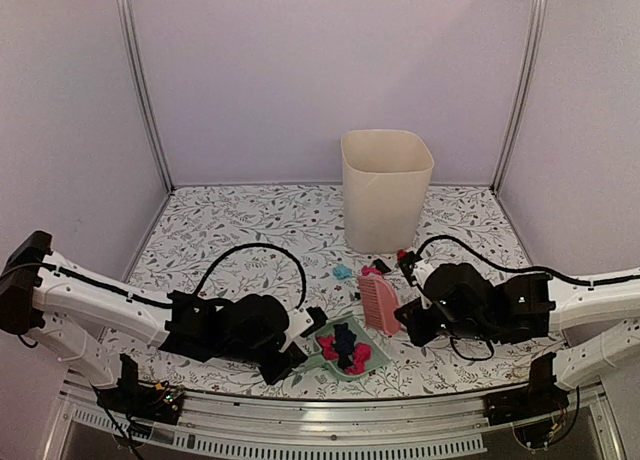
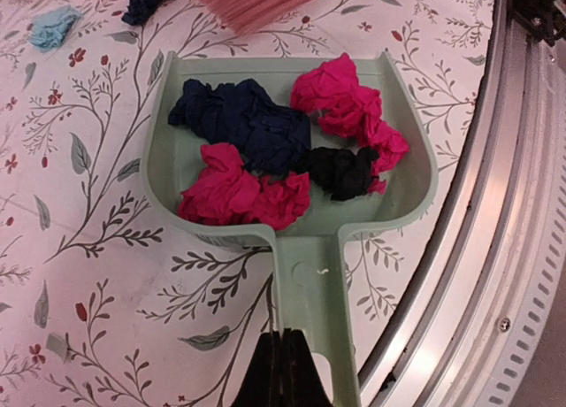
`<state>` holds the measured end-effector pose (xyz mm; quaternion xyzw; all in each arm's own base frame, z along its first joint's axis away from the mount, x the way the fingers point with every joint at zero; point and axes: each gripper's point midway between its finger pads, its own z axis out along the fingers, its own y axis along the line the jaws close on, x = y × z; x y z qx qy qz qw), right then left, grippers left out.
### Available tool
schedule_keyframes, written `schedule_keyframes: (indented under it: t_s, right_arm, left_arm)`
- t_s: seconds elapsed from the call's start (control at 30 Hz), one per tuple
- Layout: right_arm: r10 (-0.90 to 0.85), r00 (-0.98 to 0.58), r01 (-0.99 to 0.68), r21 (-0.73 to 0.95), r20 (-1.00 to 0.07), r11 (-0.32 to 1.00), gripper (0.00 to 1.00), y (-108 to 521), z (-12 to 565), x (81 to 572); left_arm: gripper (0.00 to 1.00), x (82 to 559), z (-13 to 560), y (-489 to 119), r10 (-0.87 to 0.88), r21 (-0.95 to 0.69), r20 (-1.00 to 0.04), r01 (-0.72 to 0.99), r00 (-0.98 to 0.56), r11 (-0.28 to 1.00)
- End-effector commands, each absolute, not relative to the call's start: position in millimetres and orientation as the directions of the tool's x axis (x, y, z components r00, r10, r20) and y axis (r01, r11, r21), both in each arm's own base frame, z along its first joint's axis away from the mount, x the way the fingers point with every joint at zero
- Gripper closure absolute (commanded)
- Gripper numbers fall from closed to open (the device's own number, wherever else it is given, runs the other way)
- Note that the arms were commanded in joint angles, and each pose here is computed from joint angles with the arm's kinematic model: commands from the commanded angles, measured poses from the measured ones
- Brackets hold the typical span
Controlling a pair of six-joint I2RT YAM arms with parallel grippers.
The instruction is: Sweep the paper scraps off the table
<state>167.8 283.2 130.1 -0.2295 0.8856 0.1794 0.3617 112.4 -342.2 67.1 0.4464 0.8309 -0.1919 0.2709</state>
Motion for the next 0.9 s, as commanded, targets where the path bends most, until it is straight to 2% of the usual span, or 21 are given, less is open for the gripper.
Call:
schedule_keyframes:
  t_s: [0.0,0.47,0.87]
  right_arm:
    - [-0.161,-0.593,-0.484,0.189,-0.789,0.855,1.00,278,175,179]
    - [0.046,-0.509,-0.351,0.256,-0.860,0.900,1.00,229,224,190]
    - [0.166,-0.500,-0.124,0.260,-0.850,0.958,1.00,179,210,200]
  left_arm:
    - [1.00,118,70,-339,0.626,-0.060,-0.643,0.843,-0.442,0.534]
    - [1.00,121,98,-338,0.569,-0.066,-0.715,0.849,-0.407,0.524]
    - [1.00,139,137,-333,0.507,-0.015,-0.770,0.805,-0.387,0.593]
